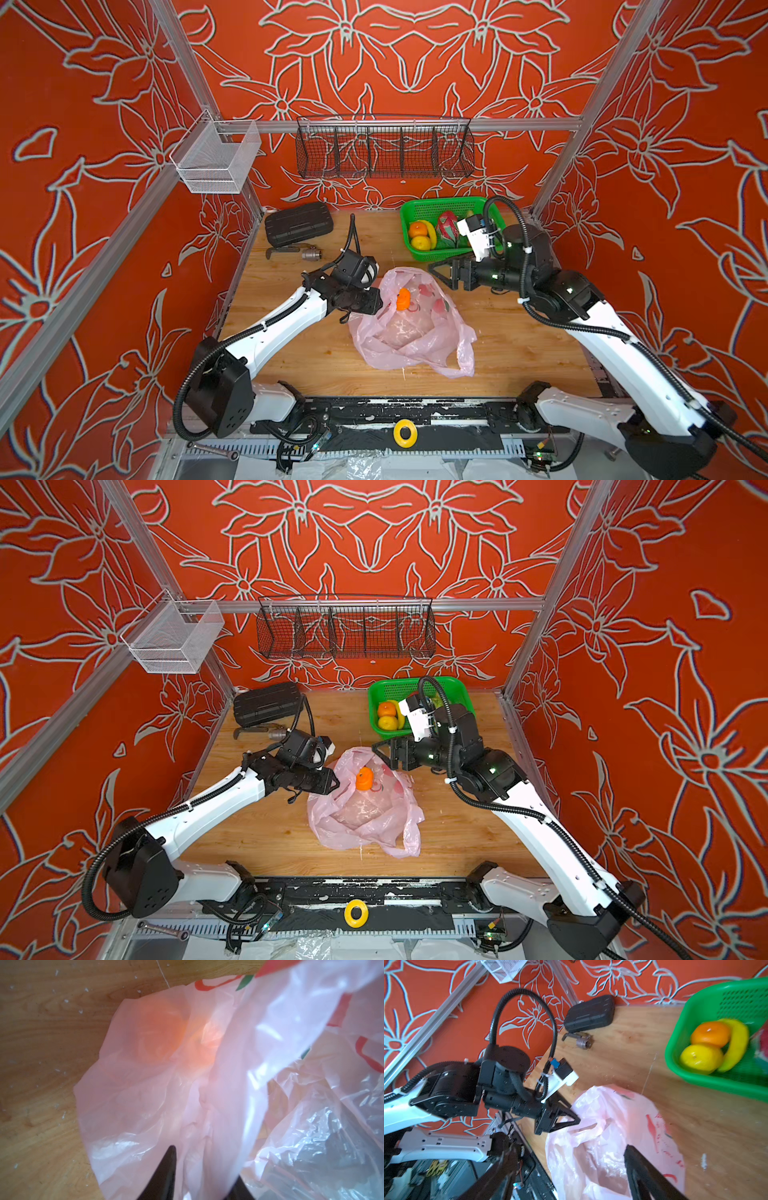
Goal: Untie the knot of the plastic bag and take out the fruit
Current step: Pick up the fruit from the plastic bag.
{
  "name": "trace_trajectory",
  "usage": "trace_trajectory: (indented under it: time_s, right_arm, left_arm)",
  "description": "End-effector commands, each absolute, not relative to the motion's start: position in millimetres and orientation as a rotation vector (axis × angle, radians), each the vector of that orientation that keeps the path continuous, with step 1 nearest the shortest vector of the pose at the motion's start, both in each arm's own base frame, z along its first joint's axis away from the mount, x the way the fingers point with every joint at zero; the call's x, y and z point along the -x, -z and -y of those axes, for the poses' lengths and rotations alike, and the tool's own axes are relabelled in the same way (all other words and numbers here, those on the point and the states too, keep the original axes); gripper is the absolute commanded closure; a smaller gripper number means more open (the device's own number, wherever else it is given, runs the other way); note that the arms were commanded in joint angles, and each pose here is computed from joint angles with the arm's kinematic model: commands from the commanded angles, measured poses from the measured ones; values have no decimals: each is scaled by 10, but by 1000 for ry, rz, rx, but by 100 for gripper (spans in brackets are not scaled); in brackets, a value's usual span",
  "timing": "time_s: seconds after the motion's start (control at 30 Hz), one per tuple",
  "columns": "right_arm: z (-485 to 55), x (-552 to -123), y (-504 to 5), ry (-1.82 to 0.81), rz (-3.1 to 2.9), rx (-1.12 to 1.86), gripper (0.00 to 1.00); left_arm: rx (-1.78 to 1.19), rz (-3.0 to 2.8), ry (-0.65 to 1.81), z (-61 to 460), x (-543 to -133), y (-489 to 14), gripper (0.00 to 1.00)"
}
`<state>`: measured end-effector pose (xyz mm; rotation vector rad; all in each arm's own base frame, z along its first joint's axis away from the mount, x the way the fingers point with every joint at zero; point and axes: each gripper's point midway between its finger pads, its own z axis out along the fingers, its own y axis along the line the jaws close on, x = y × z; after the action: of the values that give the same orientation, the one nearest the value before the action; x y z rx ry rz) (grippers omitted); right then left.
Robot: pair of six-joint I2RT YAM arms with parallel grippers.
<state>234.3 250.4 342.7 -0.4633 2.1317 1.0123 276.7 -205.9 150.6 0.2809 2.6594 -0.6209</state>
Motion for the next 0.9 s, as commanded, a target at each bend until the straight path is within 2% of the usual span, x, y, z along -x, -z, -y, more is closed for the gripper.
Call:
trace_trajectory:
  time_s: [0.0,0.07,0.17,0.47,0.67,0.87]
  right_arm:
    - [-2672,-2239,-3180,-986,-2203,465,21]
    - [-2789,-2152,-2994,-945,-2242,502,22]
    - [-2933,-2059,-2669,-956,-2326,507,23]
    - [-3053,-1892,-1852,-781,-2494,554,24]
    - [-2657,-1786,-1031,-442,-2651,567,24]
    - [-2394,-1625,-549,-332,-2757,531,24]
  left_arm:
    - [-266,-2628,658,2112,-2847,-1636,84]
    - [-257,-2620,663,2115,-2853,-1667,94]
    - [-242,-2598,670,2113,-2865,-1731,99]
    - [-209,-2522,729,2123,-2890,-1971,100]
    - [-195,-2489,747,2095,-2881,-2028,100]
    - [-218,-2493,885,2232,-2775,-1941,100]
